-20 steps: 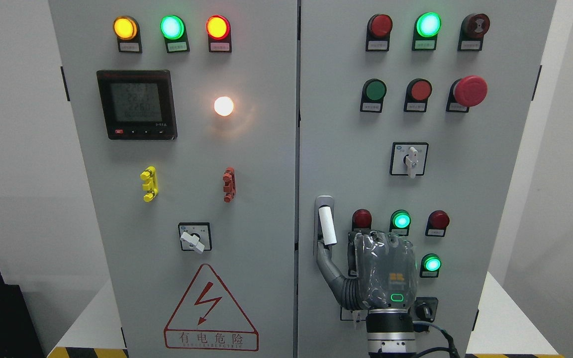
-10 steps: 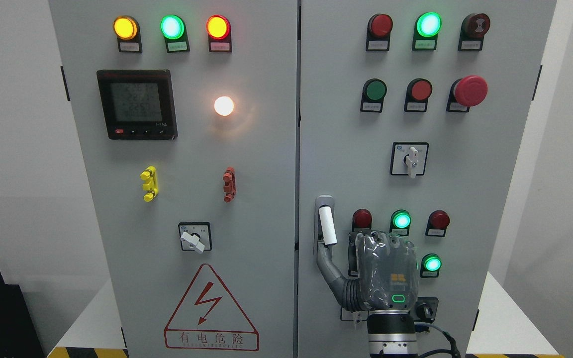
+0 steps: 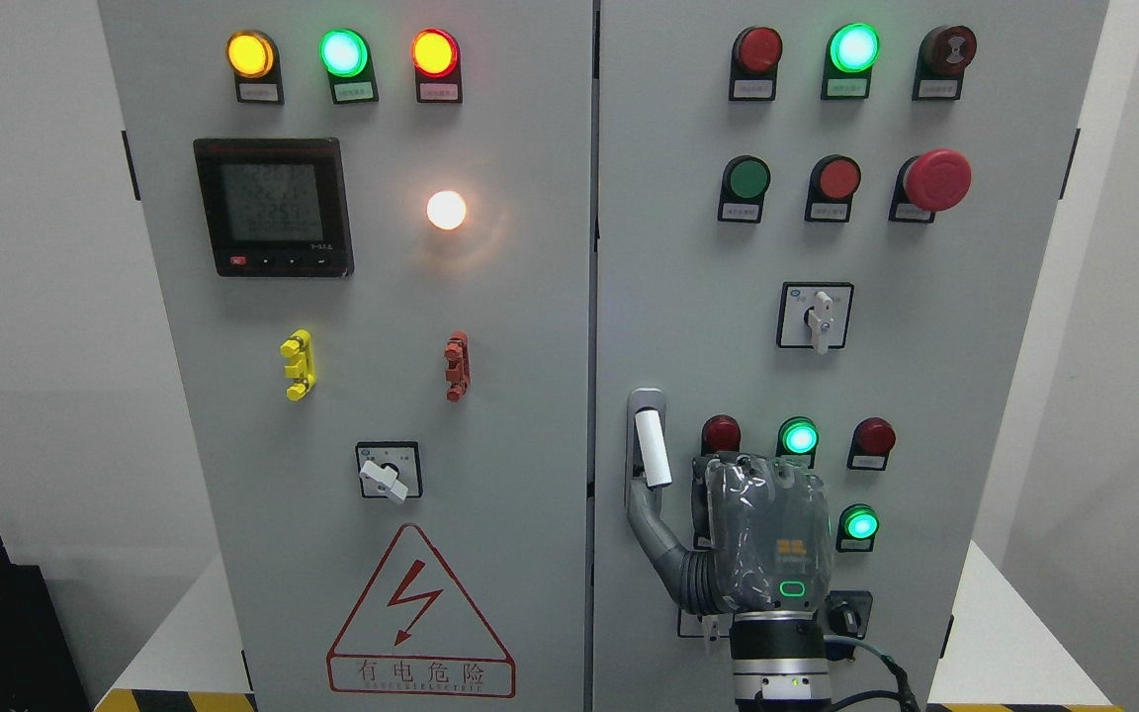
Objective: Release door handle
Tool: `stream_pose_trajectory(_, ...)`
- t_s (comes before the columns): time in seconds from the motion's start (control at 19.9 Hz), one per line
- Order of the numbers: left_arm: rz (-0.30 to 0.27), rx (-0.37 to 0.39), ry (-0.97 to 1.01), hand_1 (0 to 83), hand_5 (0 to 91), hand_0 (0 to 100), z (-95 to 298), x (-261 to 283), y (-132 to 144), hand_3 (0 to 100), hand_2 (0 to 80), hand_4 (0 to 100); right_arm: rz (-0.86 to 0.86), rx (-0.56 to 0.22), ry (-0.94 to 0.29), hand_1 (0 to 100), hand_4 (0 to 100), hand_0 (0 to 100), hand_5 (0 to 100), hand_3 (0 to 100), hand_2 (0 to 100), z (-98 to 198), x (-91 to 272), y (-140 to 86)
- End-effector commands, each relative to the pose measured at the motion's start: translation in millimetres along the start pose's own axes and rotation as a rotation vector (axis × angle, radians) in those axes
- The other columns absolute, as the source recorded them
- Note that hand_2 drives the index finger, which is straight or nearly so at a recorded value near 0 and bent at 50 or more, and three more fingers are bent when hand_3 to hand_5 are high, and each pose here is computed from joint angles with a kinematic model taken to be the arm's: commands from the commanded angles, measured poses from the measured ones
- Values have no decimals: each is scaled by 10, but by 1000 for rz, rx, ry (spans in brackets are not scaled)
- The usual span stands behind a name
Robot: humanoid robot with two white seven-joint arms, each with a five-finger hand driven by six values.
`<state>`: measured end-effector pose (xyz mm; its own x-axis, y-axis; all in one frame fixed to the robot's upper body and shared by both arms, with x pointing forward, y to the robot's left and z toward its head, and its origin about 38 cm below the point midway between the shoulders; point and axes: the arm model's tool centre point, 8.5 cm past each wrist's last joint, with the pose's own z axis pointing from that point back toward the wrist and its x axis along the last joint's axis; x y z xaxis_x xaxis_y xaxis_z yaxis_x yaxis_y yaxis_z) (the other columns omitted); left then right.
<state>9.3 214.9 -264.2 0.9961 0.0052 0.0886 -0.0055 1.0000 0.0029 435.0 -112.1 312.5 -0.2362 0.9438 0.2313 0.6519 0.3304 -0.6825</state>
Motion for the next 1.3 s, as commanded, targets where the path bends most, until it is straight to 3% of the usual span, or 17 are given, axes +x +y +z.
stream_pose_trajectory(0.0, -2, -1, 7, 389, 0, 120, 3, 20, -7, 0, 0, 0, 4, -9, 11, 292, 1000, 465, 965, 1000, 1000, -15, -35, -26)
stream_pose_trajectory(1.25, 0, -2, 7, 389, 0, 120, 3, 20, -8, 0, 0, 0, 13, -11, 11, 376, 1000, 491, 965, 1000, 1000, -15, -36, -28)
